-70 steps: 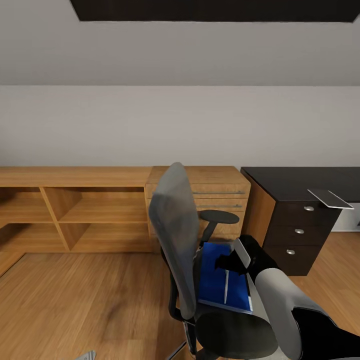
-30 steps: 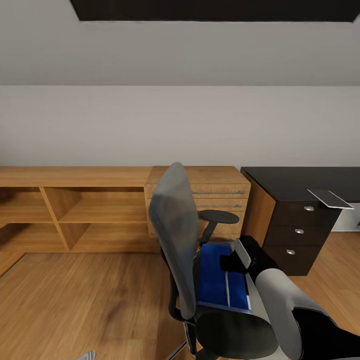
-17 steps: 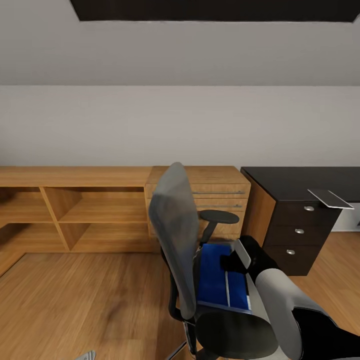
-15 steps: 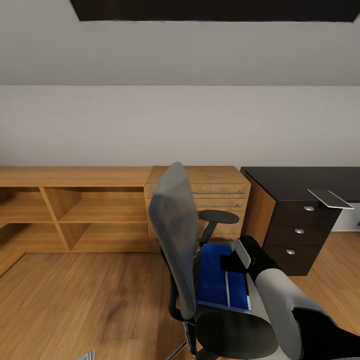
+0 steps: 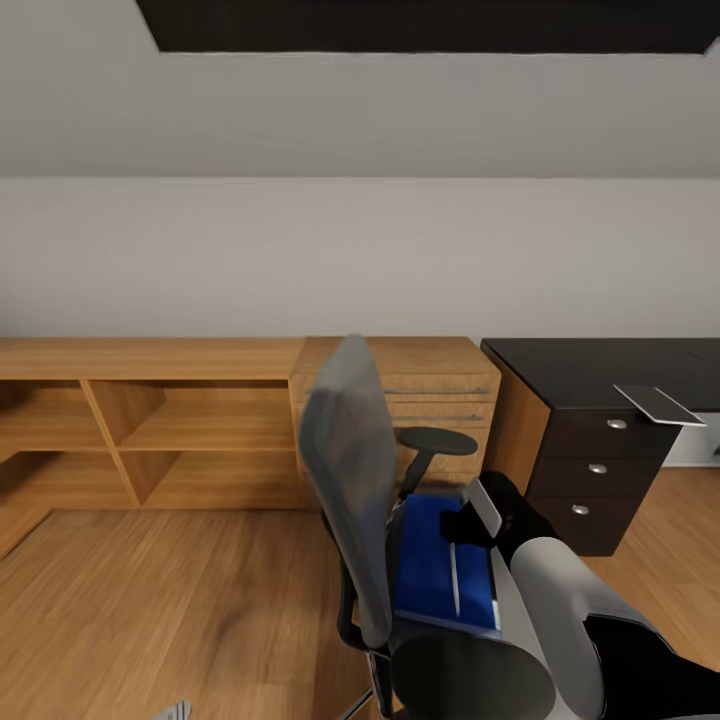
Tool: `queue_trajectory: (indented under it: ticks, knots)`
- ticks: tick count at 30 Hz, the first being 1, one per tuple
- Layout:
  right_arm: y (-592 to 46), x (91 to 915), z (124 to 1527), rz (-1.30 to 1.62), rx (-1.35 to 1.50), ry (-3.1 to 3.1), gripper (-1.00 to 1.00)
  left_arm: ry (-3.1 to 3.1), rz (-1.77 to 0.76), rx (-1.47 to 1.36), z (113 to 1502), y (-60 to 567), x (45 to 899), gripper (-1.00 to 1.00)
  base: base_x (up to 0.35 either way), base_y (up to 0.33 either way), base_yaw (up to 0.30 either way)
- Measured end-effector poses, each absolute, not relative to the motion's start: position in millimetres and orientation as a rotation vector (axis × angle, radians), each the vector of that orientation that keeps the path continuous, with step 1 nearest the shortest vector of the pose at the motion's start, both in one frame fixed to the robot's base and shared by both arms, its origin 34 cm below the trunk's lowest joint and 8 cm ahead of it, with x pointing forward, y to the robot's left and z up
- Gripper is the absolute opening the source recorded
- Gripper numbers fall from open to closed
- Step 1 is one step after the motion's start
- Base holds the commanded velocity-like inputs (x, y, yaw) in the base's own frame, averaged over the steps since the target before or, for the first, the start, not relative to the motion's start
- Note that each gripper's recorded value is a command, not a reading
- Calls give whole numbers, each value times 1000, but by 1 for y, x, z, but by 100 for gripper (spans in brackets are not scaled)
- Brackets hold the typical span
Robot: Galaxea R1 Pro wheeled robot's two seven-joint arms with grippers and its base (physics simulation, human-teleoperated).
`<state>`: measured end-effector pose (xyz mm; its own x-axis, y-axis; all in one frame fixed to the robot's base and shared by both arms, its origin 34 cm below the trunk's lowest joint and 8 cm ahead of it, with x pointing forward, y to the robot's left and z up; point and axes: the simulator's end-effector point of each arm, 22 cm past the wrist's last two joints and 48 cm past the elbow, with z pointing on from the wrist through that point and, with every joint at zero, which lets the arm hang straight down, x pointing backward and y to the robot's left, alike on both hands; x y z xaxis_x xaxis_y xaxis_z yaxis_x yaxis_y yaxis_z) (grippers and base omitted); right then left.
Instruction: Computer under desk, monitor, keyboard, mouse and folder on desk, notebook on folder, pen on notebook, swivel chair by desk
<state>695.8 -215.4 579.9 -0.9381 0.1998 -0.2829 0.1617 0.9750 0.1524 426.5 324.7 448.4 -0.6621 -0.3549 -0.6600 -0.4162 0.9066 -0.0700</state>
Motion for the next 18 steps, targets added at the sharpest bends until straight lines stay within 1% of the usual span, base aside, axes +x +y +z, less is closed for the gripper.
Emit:
queue_trajectory:
  ticks: [18]
  knots:
    - [-214,702,617,185,263,2822,-100,2358,114,-549,485,325,432,100,0,0,0]
